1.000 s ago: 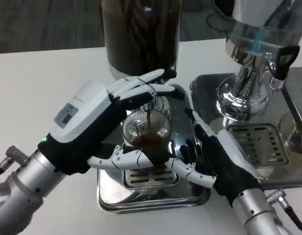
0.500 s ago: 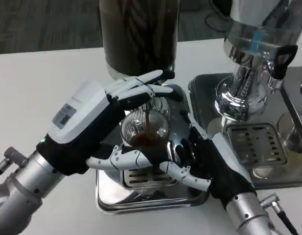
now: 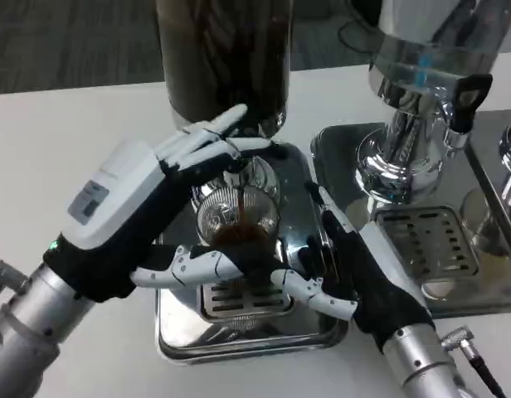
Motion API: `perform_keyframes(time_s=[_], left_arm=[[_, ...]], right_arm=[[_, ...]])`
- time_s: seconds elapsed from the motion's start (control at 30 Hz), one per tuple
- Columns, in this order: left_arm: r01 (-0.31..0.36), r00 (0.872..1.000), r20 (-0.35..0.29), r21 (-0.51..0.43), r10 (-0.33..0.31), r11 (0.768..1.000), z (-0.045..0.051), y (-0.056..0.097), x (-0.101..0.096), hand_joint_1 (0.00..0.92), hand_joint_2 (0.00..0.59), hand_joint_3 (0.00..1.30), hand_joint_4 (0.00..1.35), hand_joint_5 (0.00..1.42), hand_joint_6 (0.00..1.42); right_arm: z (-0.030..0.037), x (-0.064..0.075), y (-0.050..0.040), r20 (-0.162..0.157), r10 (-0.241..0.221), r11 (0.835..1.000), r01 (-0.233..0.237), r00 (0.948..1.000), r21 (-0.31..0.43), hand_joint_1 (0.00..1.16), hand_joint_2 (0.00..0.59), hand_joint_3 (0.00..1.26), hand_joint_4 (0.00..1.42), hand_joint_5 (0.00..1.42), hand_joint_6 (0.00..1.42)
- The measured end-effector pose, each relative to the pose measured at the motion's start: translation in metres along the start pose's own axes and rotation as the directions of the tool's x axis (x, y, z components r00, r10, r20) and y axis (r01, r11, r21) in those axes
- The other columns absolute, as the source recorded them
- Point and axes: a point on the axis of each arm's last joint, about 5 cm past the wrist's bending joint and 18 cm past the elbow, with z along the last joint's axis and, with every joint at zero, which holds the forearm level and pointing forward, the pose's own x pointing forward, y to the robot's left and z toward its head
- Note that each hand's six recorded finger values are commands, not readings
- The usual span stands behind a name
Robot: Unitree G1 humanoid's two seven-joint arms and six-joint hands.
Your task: Grasp the cup under the faucet to collect the drink, then remove the cup.
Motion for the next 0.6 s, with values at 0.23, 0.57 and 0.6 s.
perform_keyframes(time_s=[0.23,0.57,0.6], left_arm=[[-0.122,0.986,-0.108,0.029,0.124,0.992,-0.007,-0.001,-0.017,0.0,0.15,0.23,0.0,0.14,0.05],[-0.324,0.909,-0.234,0.12,0.344,0.938,-0.0021,-0.014,-0.049,0.0,0.184,0.28,0.01,0.15,0.01],[-0.327,0.9,-0.263,0.117,0.347,0.938,-0.0013,-0.019,-0.055,0.0,0.185,0.3,0.02,0.16,0.02]], right_arm=[[0.0002,0.0,0.0004,0.004,-0.006,1.0,0.006,1.0,0.003,0.49,0.18,0.0,0.0,0.0,0.08],[-0.0008,0.004,0.0011,0.002,-0.019,1.0,0.019,0.9998,0.0,0.5,0.179,0.0,0.0,0.0,0.13],[-0.0005,0.004,0.0025,0.001,-0.024,1.0,0.024,0.9997,0.005,0.5,0.178,0.0,0.0,0.0,0.12]])
